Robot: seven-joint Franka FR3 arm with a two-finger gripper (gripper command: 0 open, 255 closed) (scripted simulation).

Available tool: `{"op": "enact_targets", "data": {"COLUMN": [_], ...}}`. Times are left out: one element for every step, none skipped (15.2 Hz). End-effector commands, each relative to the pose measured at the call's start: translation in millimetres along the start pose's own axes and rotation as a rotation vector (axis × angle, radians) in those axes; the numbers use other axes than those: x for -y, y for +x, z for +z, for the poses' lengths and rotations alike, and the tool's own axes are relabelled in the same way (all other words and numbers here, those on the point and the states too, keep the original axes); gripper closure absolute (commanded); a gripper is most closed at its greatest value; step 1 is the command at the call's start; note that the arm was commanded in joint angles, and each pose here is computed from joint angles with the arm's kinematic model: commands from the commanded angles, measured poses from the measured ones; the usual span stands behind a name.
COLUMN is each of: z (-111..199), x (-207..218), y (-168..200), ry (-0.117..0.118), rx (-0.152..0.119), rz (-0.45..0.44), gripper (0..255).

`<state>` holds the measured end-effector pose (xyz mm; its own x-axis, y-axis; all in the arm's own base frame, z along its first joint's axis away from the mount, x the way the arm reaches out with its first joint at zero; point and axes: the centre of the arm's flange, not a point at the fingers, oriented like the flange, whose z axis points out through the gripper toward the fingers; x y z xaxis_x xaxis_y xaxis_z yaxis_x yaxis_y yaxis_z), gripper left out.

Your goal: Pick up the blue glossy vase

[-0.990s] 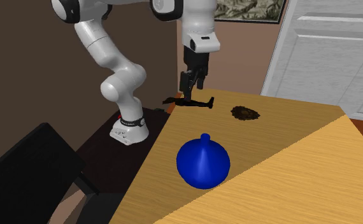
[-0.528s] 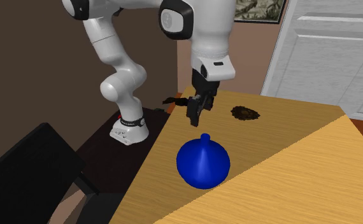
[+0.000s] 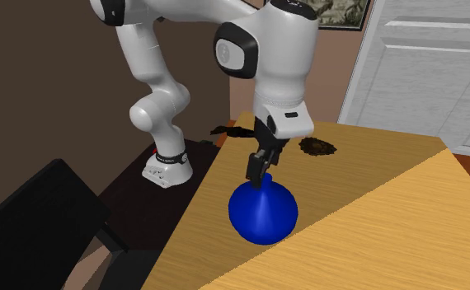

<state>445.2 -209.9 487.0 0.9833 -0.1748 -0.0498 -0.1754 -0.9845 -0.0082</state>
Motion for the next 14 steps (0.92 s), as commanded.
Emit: {"op": "enact_targets", "data": {"z": [11.0,16.3,19.3,19.3,19.2,19.4,19.5,19.4,19.5,19.5,19.4,19.6,19.7,19.3], "x": [0.4,0.4,0.3,0.3,0.5,0.8,1.0,1.1,1.0,0.9,1.0,1.0,1.0,0.3], "y": [0.5,0.7,0.9,0.9,-0.1,0.0,-0.3,-0.5,-0.6,-0.4,-0.3,-0.3,-0.4,0.9], "ry": [0.000,0.000,0.000,0.000,0.000,0.000,0.000,0.000,0.000,0.000,0.000,0.000,0.000,0.000], "rx": [0.000,0.000,0.000,0.000,0.000,0.000,0.000,0.000,0.000,0.000,0.000,0.000,0.000,0.000], "rz": [0.000,0.000,0.000,0.000,0.000,0.000,0.000,0.000,0.000,0.000,0.000,0.000,0.000,0.000], "gripper": [0,0,0,0,255,255,255,255,255,255,255,255,255,255]}}
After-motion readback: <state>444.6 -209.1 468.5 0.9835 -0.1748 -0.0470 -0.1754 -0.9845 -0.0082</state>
